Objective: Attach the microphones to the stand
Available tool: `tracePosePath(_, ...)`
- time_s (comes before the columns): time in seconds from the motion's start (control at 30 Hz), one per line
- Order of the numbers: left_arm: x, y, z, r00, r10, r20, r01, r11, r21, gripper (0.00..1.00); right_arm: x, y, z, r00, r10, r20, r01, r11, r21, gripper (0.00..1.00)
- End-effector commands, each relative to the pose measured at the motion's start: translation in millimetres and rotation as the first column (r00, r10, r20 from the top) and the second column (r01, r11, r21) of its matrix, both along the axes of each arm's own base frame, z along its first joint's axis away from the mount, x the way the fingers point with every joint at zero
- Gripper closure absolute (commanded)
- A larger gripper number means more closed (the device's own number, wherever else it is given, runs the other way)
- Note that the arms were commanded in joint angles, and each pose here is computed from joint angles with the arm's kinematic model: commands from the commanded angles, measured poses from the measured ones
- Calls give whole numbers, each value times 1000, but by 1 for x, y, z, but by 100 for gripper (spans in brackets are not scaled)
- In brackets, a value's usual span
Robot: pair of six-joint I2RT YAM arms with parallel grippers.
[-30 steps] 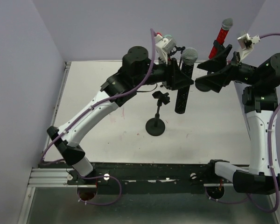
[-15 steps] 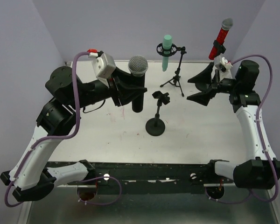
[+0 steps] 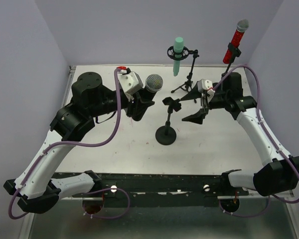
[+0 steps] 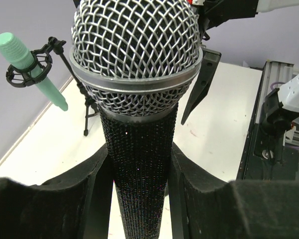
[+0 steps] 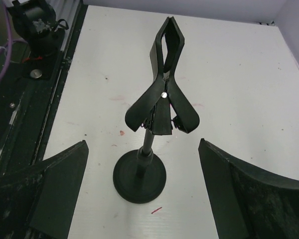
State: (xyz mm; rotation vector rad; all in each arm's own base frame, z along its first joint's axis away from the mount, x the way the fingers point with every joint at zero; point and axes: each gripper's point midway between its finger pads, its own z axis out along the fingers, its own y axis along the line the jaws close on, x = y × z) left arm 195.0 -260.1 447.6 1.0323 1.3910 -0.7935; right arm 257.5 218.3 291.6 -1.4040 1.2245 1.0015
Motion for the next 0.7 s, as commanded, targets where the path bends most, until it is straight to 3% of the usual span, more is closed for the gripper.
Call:
tracePosePath(0.0,4,2,9,998,11,62,-11,1000,-9,100,6,5,-7,1000,-7,26,7,1000,1,0)
tracePosePath(0.47,19,-24,14,998,-48,45,50,998,-41,100,-2,28,4,997,64,-42,-61,996,71,1)
tracePosePath(0.67,25,-28,15,998,-49,45,51,998,-44,100,-2,32,4,996,64,-56,-60,995,78,9)
